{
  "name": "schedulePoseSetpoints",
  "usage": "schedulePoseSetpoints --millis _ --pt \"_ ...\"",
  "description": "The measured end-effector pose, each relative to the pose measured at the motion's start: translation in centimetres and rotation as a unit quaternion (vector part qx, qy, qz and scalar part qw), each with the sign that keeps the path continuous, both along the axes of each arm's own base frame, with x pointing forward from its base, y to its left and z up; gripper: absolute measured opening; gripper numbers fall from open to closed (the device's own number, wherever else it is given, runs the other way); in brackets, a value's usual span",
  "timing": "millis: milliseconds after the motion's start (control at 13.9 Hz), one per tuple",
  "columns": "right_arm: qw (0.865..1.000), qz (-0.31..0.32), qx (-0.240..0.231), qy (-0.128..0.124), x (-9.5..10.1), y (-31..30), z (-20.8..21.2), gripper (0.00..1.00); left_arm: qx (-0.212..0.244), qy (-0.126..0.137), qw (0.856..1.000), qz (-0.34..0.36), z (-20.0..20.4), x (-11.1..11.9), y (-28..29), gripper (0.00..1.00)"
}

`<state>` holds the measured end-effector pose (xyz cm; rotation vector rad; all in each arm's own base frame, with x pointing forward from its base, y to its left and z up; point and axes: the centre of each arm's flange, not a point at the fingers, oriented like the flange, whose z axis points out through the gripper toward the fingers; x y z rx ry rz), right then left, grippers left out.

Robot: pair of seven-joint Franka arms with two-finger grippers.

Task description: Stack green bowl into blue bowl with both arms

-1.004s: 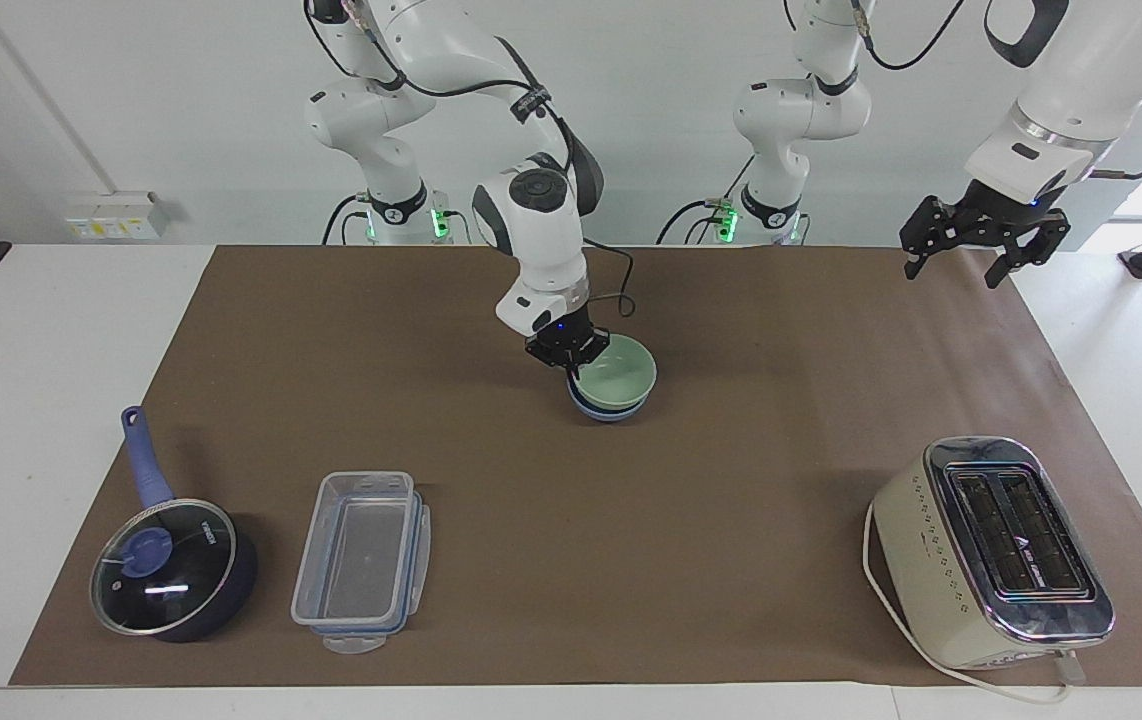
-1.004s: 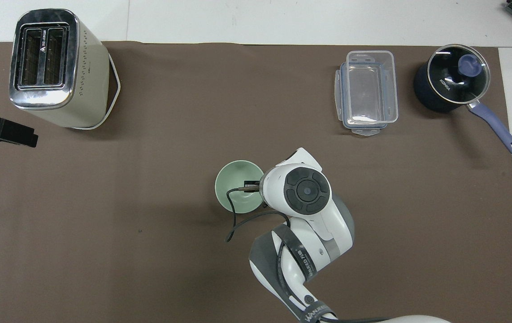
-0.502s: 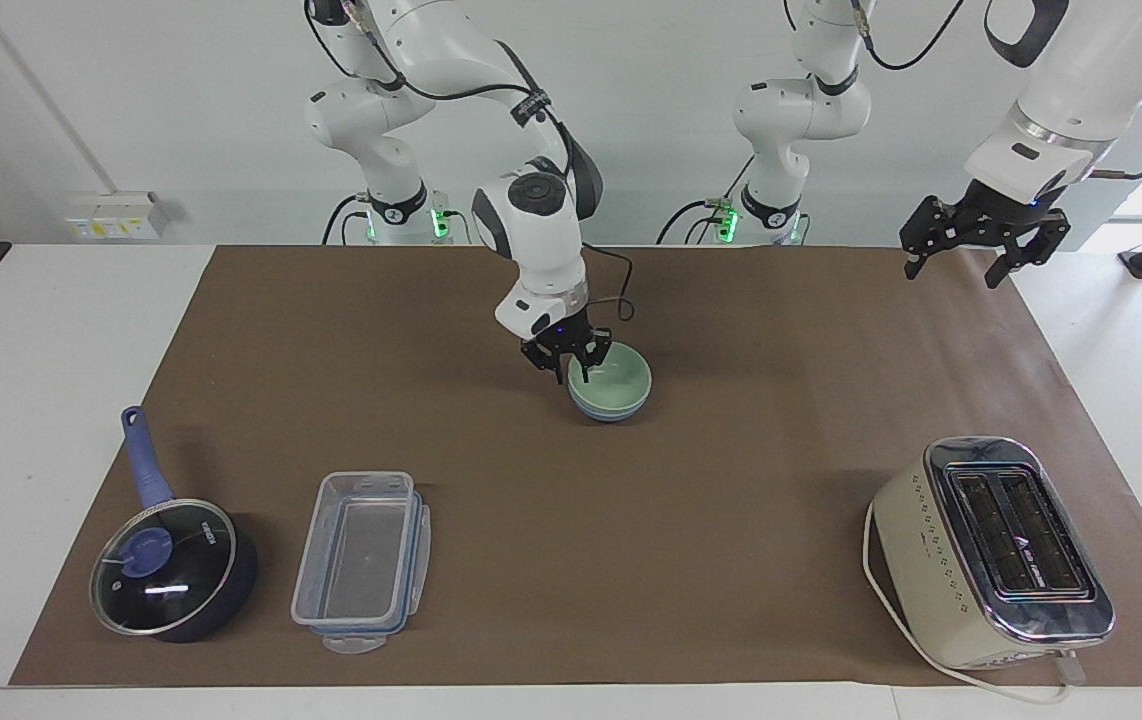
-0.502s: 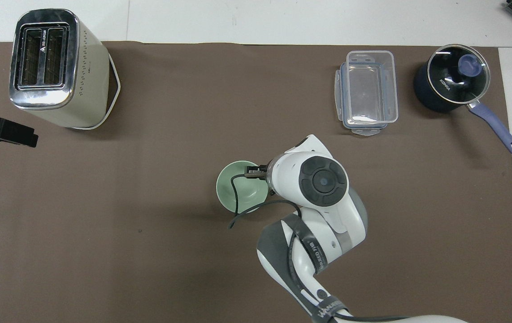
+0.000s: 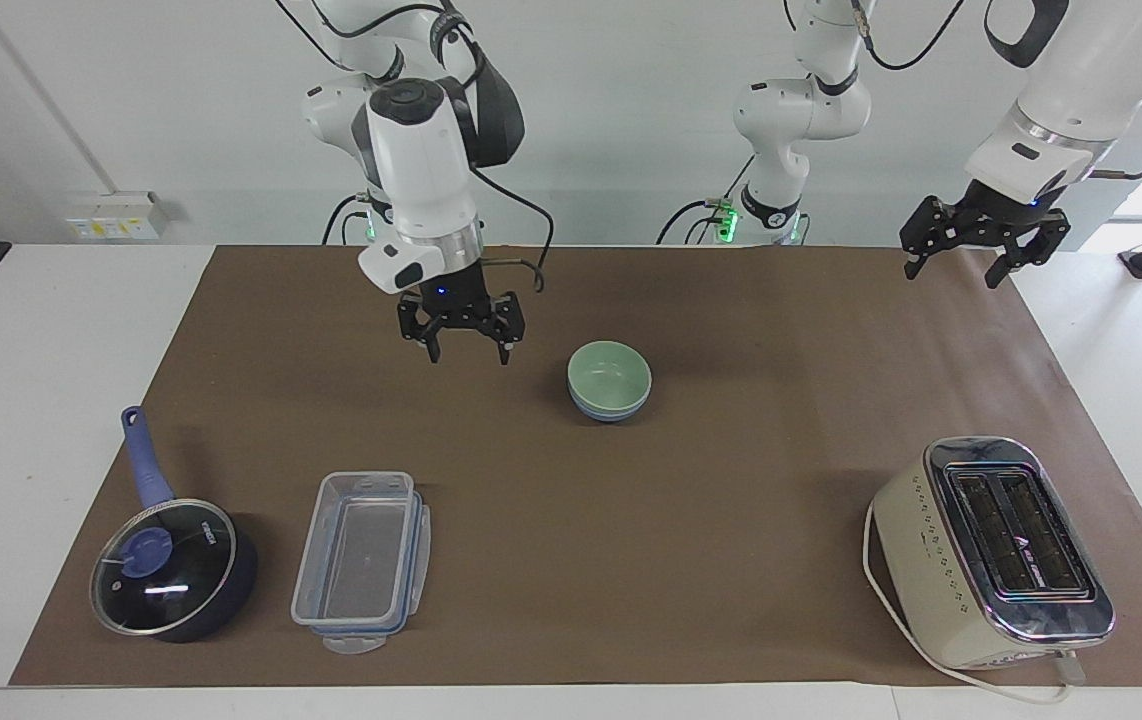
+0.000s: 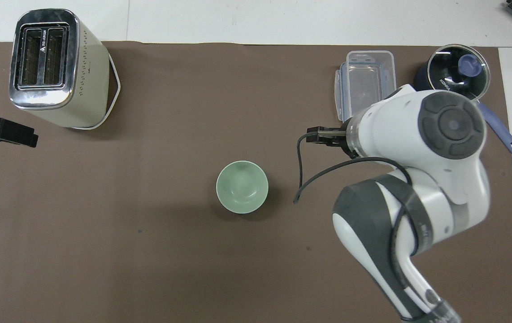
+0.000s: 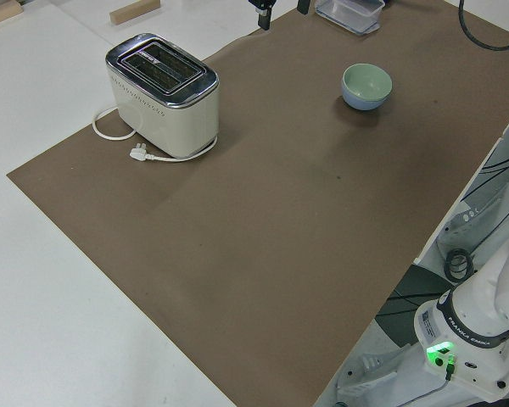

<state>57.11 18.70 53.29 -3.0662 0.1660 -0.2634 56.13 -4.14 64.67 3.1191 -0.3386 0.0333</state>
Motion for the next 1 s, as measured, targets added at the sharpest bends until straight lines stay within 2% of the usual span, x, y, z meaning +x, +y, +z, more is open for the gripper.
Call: schedulePoseSetpoints --millis 502,789,1004 --pt "1.0 -0.019 -0.018 0.018 -2.1 -14.3 9.7 1.0 0.0 0.0 1.0 0.0 0.0 0.0 0.0 1.0" --pt "0.998 -0.03 -0.023 0.057 -3.7 -19.5 13.1 1.0 0.0 0.0 1.0 0.0 0.0 0.0 0.0 1.0" --pt "0.997 -0.034 -0.022 0.063 -4.8 -20.7 14.7 1.0 0.0 0.0 1.0 0.0 0.0 0.0 0.0 1.0"
